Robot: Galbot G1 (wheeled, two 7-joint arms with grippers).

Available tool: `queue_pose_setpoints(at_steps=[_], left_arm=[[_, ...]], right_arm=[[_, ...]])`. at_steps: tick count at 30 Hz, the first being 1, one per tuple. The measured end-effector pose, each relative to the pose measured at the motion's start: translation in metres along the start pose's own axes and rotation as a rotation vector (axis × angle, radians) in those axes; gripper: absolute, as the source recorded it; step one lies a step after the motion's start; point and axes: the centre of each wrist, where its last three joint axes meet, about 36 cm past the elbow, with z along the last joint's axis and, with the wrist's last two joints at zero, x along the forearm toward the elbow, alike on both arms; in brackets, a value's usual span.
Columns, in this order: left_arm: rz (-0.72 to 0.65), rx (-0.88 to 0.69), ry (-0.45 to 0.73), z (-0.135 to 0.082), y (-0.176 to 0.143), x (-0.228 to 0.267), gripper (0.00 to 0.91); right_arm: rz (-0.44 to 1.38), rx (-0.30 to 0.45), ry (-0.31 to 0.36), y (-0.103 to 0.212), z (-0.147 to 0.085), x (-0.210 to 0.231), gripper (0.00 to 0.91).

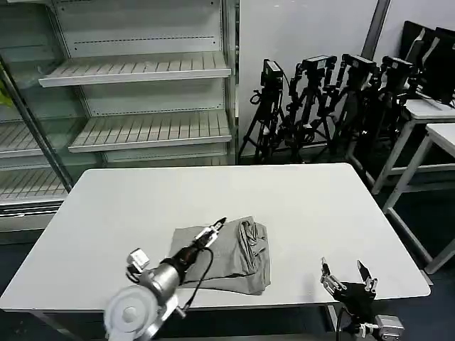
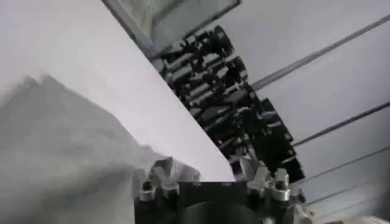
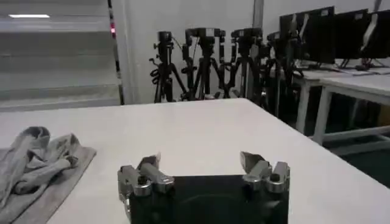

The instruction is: Fold and organize the clothes.

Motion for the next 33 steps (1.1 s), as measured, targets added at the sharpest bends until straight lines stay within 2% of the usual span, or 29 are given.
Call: queue_pose_setpoints(at_steps=[10, 15, 21, 33], left_arm=[[-0.149, -0.174, -0.022, -0.035, 0.039, 0.057, 0.907], [-0.175, -0.209, -0.004, -0.045, 0.052, 0.068, 0.907], [-0.171, -0.200, 0.027, -0.045, 0.064, 0.067, 0.907], [-0.141, -0.181, 0.089, -0.031, 0.082, 0.047, 0.907]], right_arm=[[-0.018, 0.011, 0.002, 0.000, 0.003, -0.007, 0.907], [-0.018, 0.014, 0.006, 0.000, 0.004, -0.007, 0.907], [-0.015, 0.022, 0.008, -0.003, 0.004, -0.006, 0.907], [-0.008, 0.022, 0.005, -0.004, 0.001, -0.002, 0.907]])
